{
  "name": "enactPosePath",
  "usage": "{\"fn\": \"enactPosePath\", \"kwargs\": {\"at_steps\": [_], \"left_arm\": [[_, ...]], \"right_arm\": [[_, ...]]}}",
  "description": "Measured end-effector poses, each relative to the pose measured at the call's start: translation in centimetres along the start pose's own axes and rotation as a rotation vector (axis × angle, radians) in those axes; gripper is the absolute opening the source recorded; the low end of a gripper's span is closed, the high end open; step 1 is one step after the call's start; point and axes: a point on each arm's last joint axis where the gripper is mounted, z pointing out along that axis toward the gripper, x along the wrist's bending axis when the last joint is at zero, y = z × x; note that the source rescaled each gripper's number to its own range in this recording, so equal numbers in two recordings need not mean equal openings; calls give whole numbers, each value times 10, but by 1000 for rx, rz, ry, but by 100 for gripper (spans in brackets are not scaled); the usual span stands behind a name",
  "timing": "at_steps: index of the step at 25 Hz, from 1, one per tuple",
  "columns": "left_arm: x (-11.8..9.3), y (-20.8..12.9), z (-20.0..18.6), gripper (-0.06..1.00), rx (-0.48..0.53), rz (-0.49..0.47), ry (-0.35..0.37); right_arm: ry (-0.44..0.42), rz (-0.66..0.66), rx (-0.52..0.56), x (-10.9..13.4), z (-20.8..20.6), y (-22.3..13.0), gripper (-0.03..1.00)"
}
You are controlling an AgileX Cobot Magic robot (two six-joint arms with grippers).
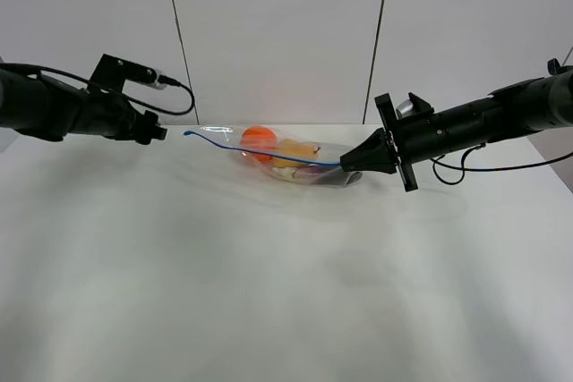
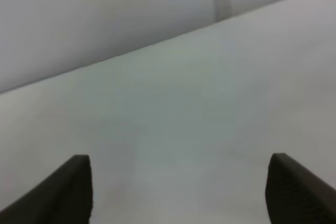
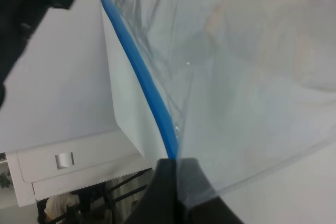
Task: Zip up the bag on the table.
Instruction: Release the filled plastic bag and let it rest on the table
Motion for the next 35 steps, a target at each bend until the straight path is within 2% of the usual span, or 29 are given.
{"fn": "enactPosePath", "kwargs": {"at_steps": [3,6,8,9,10,12,14,16,19,21,23,27,29,33,35], "left_arm": [[-1,17,-12,79,-30,-73,-209],[-4,23,-24,79,-29,-97,-459],[-1,20,-30,79,7,-124,-586],[0,18,-32,79,42,-150,-629],[2,15,-34,79,88,-162,-641],[4,7,-34,79,214,-223,-617],[9,-4,-34,79,355,-255,-543],[14,-13,-35,79,485,-335,-454],[22,-24,-38,79,626,-386,-334],[26,-29,-41,79,695,-403,-302],[25,-33,-44,79,750,-407,-302],[25,-31,-55,80,798,-412,-319],[27,-24,-67,81,784,-407,-320],[34,-4,-98,92,713,-381,-300],[38,2,-115,96,713,-356,-288]], "right_arm": [[0,0,1,0,0,0,0],[1,0,1,0,0,0,0],[1,0,1,0,0,0,0],[1,0,1,0,0,0,0],[1,0,1,0,0,0,0],[1,0,1,0,0,0,0],[1,0,1,0,0,0,0],[1,0,1,0,0,0,0],[1,-3,1,0,0,0,0],[1,-2,1,0,0,0,0],[1,-7,1,0,0,0,0],[1,-18,1,0,0,0,0],[1,-21,1,0,0,0,0],[1,-22,1,0,0,0,0],[-1,-23,2,0,0,0,0]]}}
